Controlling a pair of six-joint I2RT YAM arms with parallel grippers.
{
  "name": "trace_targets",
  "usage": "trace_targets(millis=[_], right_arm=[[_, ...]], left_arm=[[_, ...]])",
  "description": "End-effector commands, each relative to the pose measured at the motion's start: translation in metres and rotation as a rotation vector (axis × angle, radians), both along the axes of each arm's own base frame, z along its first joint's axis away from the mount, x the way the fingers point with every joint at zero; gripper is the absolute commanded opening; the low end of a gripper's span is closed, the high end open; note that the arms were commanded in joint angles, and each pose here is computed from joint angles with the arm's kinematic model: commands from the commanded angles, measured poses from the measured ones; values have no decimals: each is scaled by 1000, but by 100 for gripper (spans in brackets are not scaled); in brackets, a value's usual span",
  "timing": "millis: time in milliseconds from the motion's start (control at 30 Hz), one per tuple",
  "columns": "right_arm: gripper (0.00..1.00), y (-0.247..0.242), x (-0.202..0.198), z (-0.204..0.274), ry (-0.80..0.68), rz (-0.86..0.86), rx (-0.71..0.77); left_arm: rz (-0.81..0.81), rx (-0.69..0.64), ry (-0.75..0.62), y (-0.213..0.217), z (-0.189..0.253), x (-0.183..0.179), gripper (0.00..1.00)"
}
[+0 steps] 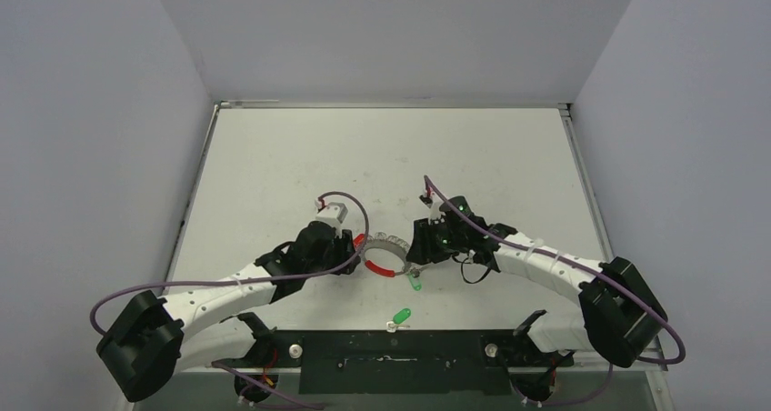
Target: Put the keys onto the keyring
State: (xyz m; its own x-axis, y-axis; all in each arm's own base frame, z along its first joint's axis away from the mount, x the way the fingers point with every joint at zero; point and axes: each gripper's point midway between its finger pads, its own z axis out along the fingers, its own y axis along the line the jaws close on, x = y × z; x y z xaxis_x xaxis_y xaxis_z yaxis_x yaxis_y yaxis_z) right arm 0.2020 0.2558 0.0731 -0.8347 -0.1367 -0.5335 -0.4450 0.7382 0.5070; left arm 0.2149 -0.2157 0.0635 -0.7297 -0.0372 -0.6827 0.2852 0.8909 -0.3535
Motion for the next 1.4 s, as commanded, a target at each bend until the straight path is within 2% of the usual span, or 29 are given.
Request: trace_targets(millis=[0, 267, 433, 533, 800, 1133, 1367], right_arm=[[36, -16, 3, -13, -32, 24, -147], [36, -20, -3, -12, -112, 108, -252], [43, -24, -4, -9, -221, 166, -403], [44, -21, -4, -6, -259, 195, -436], [36, -5, -5, -7, -312, 280, -455], [35, 14, -7, -22, -312, 348, -484], [23, 15, -1, -28, -321, 348, -532]], left_arm=[[-4, -106, 12, -7, 6, -12, 39], [3, -151, 37, -7, -5, -23, 39], [-3, -146, 56, -7, -10, -26, 39], [-1, -145, 63, -7, -12, -27, 39], [6, -143, 71, -6, -16, -27, 39], [10, -134, 76, -4, -19, -29, 39], [13, -134, 75, -3, -18, -29, 39]])
